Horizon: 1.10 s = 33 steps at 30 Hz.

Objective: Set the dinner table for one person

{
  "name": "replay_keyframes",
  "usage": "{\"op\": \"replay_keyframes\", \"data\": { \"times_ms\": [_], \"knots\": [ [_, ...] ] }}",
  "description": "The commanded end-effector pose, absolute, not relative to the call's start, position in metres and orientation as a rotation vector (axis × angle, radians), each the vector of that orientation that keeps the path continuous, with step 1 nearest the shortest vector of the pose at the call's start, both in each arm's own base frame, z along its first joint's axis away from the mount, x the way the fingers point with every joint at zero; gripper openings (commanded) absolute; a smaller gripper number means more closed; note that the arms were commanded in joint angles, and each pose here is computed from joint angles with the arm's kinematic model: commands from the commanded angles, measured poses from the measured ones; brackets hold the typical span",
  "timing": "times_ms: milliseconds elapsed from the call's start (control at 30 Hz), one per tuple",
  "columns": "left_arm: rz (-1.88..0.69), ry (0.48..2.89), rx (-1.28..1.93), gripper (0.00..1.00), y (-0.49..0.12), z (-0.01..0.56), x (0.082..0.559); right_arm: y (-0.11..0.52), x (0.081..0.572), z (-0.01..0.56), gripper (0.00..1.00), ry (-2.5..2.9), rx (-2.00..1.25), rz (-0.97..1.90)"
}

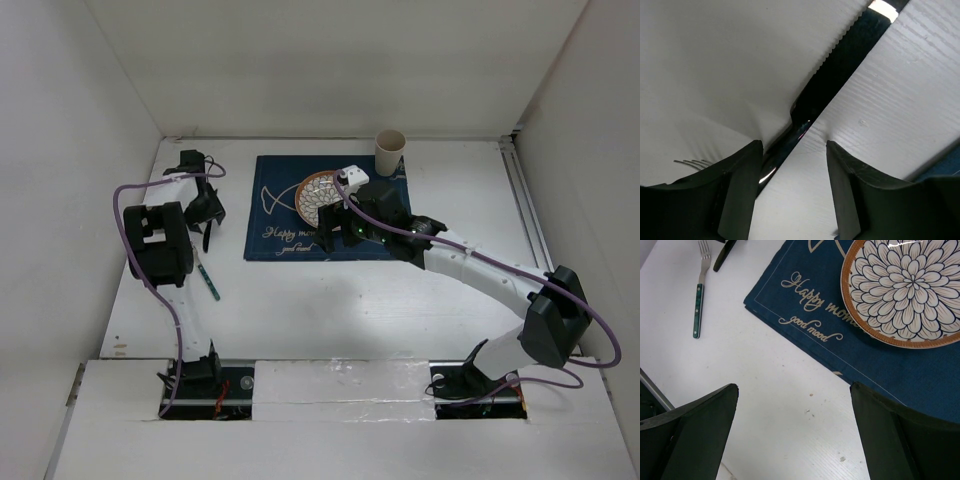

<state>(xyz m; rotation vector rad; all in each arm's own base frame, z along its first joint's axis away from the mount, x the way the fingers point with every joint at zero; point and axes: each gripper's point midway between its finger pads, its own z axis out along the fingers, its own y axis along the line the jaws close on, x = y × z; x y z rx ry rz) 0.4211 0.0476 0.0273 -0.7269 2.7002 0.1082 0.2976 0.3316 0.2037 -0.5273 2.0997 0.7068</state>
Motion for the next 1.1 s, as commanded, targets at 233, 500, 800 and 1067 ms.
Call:
{"op": "replay_keyframes", "data": {
  "times_ms": [233, 500, 800, 1067],
  "knots": [
    [0.115, 2.800, -0.689, 0.37, 0.035, -0.001, 0.410, 0.340, 0.300, 0.227, 1.00, 2.014, -0.531, 0.743],
    [0.058, 2.847, -0.706, 0.14, 0.026, -0.018, 0.411, 0.334, 0.303, 0.226, 1.00, 2.015, -0.515, 0.728],
    [-0.091, 2.826, -0.673, 0.00, 0.007, -0.005, 0.431, 0.329, 0.303, 0.232, 1.00, 2.007, -0.504, 0.726],
    [-0.183, 2.613, -0.553, 0.00, -0.017, 0.096, 0.463, 0.307, 0.308, 0.252, 1.00, 1.980, -0.446, 0.728]
  ]
}}
